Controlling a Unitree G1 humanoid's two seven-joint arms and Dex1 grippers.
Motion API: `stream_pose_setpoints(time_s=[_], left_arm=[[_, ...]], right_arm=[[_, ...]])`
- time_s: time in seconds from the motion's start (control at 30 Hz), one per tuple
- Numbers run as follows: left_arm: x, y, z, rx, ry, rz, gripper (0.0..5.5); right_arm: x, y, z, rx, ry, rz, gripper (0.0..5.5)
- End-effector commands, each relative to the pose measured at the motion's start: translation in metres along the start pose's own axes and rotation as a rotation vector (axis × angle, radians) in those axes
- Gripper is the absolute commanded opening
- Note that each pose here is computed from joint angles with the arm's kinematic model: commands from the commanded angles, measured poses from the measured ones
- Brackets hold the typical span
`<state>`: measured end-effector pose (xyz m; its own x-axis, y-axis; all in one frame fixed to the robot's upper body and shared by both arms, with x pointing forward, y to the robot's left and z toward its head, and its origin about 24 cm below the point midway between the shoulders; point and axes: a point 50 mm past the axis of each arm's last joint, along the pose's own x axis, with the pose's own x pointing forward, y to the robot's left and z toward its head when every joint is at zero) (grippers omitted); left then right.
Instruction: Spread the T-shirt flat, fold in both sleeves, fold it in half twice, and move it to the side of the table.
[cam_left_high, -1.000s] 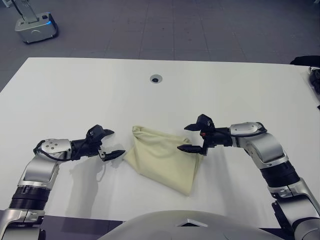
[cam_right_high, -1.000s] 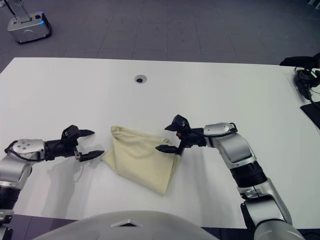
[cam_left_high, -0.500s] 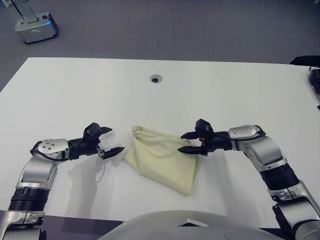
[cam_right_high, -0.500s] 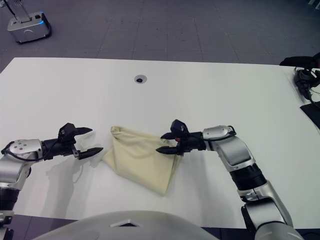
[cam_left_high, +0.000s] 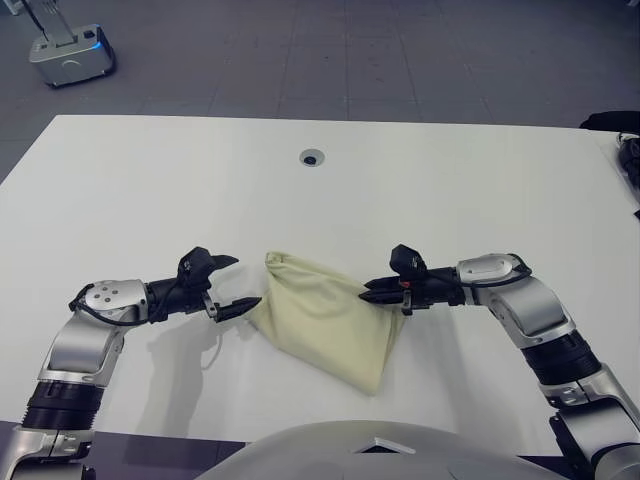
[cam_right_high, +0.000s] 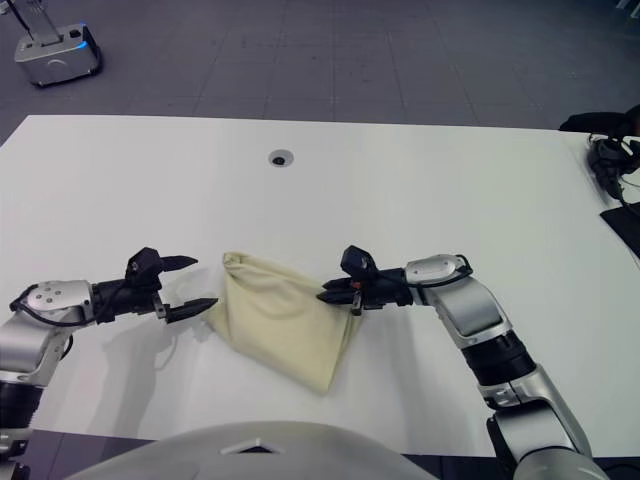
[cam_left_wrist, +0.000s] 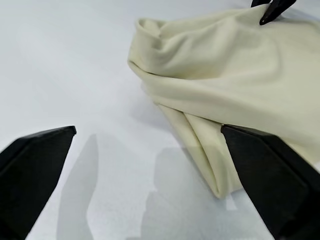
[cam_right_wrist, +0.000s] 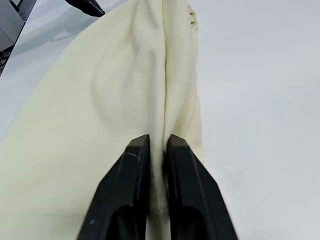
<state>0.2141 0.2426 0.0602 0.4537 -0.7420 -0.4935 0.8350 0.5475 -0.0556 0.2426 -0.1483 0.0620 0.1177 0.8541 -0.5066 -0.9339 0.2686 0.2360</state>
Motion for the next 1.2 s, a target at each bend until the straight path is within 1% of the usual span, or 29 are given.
stream_pose_setpoints(time_s=[0.03,0.23,0.43,0.57,0.7,0.87,1.03,1.2], left_arm=[[0.005,-0.007,-0.007,0.025,0.054,-0.039,5.40],[0.012,-0.011,-0.015,0.048,0.105,-0.058,5.40],[0.015,-0.010,-0.022,0.068,0.141,-0.051,5.40],[0.013,-0.009,-0.024,0.076,0.151,-0.049,5.40],[0.013,-0.009,-0.024,0.079,0.155,-0.051,5.40],[0.013,-0.008,-0.025,0.082,0.155,-0.055,5.40],[0.012,-0.010,-0.027,0.076,0.150,-0.044,5.40],[0.012,-0.010,-0.028,0.076,0.144,-0.032,5.40]], right_arm=[[-0.002,-0.001,0.000,-0.008,0.004,-0.016,0.00],[-0.002,0.001,0.001,-0.018,-0.007,-0.017,0.00],[-0.009,0.004,0.009,-0.042,-0.023,-0.025,0.00],[-0.027,0.009,0.015,-0.068,-0.010,-0.045,0.00],[-0.044,0.015,0.013,-0.063,0.023,-0.066,0.00],[-0.054,0.027,0.008,-0.041,0.072,-0.052,0.00],[-0.049,0.025,0.003,-0.013,0.091,-0.051,0.00],[-0.037,0.017,0.001,-0.002,0.055,-0.081,0.00]])
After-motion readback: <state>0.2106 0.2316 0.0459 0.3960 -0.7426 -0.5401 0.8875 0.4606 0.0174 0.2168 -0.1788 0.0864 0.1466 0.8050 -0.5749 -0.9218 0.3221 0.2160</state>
